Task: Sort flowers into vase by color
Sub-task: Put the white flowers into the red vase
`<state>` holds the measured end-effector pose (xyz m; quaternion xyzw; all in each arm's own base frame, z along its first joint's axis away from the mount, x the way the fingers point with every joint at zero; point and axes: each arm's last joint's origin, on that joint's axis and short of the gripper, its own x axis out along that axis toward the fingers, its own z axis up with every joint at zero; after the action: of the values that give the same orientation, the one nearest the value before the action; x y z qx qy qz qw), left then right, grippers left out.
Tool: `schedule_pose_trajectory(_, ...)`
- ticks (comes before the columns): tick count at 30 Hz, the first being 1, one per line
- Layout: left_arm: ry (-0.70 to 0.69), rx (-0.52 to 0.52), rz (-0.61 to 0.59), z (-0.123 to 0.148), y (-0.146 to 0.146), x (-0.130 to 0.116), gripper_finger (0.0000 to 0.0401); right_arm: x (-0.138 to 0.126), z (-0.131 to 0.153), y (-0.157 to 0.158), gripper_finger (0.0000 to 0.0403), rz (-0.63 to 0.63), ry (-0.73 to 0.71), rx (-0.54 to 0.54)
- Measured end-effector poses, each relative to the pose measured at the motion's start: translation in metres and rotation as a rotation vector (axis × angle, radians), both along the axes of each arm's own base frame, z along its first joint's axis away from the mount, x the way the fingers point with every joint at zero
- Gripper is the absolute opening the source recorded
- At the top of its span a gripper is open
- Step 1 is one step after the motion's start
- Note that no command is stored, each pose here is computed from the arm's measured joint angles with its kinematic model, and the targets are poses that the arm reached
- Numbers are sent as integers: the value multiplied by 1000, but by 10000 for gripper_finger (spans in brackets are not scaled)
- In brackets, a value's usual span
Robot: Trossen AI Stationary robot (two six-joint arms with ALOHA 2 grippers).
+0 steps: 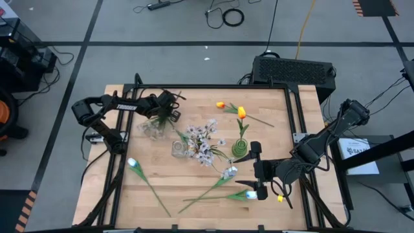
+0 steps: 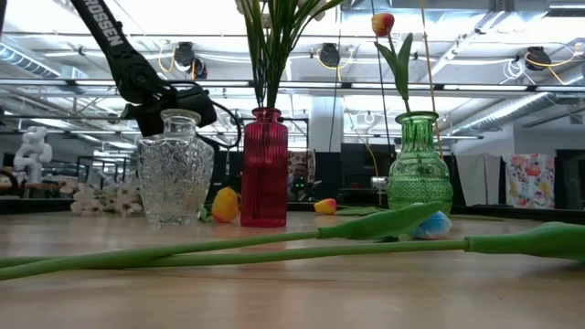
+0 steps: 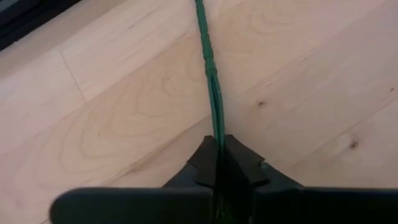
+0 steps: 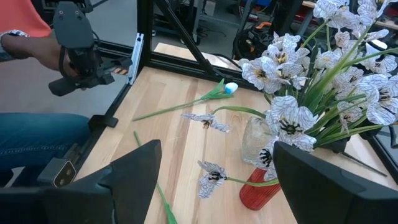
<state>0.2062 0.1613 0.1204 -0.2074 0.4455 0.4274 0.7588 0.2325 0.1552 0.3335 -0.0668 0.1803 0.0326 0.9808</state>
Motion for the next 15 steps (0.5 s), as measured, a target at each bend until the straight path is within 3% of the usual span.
schedule_pose_trajectory(5, 9, 3, 1, 11, 0, 1, 23, 0, 0, 0, 302, 0, 1, -1)
schedule_pose_trajectory(15, -121, 120, -39, 74, -16, -12, 25, 0, 0, 0, 302, -1, 4, -4)
